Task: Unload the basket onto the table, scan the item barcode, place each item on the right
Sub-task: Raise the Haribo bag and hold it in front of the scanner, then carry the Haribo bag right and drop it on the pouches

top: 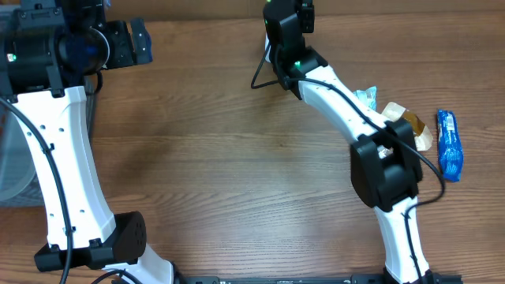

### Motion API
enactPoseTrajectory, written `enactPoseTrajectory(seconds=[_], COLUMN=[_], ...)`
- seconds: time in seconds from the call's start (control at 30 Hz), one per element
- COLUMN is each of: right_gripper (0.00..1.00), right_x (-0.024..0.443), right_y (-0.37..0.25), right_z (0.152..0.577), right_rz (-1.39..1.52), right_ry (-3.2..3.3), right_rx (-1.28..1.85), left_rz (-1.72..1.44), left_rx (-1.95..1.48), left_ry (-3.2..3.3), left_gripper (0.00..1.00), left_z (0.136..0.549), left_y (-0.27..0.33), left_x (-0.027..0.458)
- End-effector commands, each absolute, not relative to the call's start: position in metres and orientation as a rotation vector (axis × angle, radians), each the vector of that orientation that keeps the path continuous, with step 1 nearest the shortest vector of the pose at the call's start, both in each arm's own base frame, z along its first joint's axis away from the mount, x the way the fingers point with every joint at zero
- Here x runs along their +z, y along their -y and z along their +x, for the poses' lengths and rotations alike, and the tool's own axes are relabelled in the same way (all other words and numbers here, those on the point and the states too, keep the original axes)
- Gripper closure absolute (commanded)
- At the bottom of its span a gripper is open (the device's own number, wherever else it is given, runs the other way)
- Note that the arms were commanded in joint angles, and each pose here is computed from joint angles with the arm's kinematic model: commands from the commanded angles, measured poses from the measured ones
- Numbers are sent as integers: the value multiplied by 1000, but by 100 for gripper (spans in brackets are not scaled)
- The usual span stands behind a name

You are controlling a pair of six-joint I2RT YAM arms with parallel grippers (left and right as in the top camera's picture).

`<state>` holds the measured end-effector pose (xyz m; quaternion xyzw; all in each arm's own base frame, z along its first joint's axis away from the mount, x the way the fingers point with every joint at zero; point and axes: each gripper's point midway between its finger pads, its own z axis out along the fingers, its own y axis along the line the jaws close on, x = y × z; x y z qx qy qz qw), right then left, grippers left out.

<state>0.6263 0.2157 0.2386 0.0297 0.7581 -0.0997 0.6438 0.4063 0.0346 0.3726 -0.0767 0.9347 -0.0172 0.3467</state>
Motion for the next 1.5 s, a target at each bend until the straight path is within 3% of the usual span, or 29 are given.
enactPoseTrajectory(seconds=[0.0,0.43,0.73,0.83,0.93,1.07,1.2,1.27,1.33,1.47], right_gripper=[96,96,96,96,97,97,97,97,96,96], right_x=[230,175,193,237,252,252,296,317,344,328], right_y=[-206,-225,-217,-232,-265,-288,-287,-274,-215,-118], right_z=[642,649,648,620,594,555,497,477,454,431], right_rz=[-74,-209,-105,-24,-137,-282,-282,-224,14,246], right_ry=[-1669,-1759,-1691,-1626,-1684,-1844,-1991,-2039,-2118,-2332], right_rx=[-416,-375,-410,-503,-481,-398,-130,-15,92,169], left_rz=[-212,-212,-212,-212,-212,-212,-212,-212,-212,-212], left_rx=[-46,-46,-46,-46,-46,-46,-46,-46,-46,-46], left_ry=[-2429,-2429,-2429,-2429,-2429,-2429,-2429,-2429,-2429,-2429], left_gripper=[0,0,0,0,0,0,0,0,0,0], left_z=[408,408,408,408,408,408,408,408,408,408], left_y=[-35,-35,-35,-35,-35,-35,-35,-35,-35,-35], left_x=[371,371,371,371,371,371,371,371,371,371])
